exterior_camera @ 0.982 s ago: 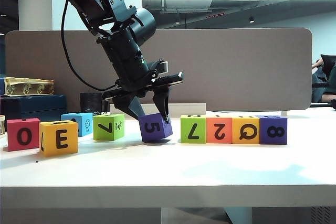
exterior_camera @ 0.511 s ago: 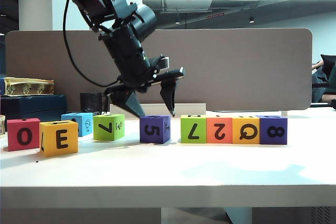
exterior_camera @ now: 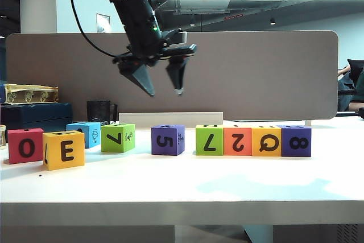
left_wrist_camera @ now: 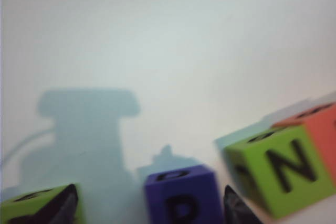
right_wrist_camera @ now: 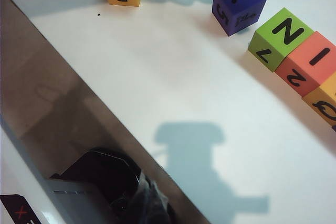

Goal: Select the appropriate blocks from the scattered letter blocks on the table and arrange them in a row to spell out "LEARNING".

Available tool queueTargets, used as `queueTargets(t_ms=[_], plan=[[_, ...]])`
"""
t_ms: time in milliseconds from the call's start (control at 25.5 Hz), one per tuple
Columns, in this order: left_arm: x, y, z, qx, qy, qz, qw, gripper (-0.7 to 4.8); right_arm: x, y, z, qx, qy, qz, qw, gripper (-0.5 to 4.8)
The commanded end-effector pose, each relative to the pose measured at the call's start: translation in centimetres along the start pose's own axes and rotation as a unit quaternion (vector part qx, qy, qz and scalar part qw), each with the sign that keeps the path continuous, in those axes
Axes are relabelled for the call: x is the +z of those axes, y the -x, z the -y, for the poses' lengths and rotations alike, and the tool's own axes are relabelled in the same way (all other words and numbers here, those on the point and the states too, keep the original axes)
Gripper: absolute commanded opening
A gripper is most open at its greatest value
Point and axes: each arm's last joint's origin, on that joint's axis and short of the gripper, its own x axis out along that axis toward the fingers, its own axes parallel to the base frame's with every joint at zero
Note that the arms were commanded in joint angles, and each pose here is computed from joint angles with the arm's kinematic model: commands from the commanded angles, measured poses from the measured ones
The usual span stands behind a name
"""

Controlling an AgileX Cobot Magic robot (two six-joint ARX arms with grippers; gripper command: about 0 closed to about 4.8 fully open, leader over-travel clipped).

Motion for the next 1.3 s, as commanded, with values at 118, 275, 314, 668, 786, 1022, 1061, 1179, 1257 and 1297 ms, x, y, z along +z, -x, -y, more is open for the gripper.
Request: queueTargets(t_ms=[118,275,314,668,786,1022,1061,1179,1257,1297], plan=[[-0.5,1.4,-1.5,0.032,-0.041,-0.048,0.998,3.49,0.2,0.1,0.0,0.0,0.003,0.008,1.0,-0.02],[-1.6,1.7,-3.5,0.038,-0.031,-0.104,0.993,3.49,0.2,0.1,0.0,0.0,0.004,0.01,1.0,-0.02],[-1.9,1.8,-4.0,0.039,-0.03,-0.119,0.992,3.49,0.2,0.2,0.0,0.0,0.004,0.011,1.0,-0.02],[-2.7,2.2,-6.4,0.027,-0.01,-0.153,0.988,3.5,0.3,0.1,0.0,0.0,0.004,0.015,1.0,-0.02],[-2.4,2.1,-6.4,0.03,0.007,-0.135,0.99,3.5,0.3,0.1,0.0,0.0,0.004,0.014,1.0,-0.02],[-1.8,1.9,-6.4,0.027,0.036,-0.102,0.994,3.56,0.3,0.2,0.0,0.0,0.004,0.013,1.0,-0.02],[-1.7,1.8,-6.4,0.027,0.036,-0.098,0.994,3.7,0.3,0.2,0.0,0.0,0.004,0.013,1.0,-0.02],[-1.6,1.6,-6.5,0.028,0.044,-0.092,0.994,4.33,0.3,0.2,0.0,0.0,0.004,0.013,1.0,-0.02],[-1.6,1.5,-6.5,0.029,0.054,-0.09,0.994,4.79,0.3,0.2,0.0,0.0,0.004,0.013,1.0,-0.02],[-1.6,1.0,-6.5,0.03,0.062,-0.089,0.994,4.79,0.3,0.1,0.0,0.0,0.004,0.012,1.0,-0.02]])
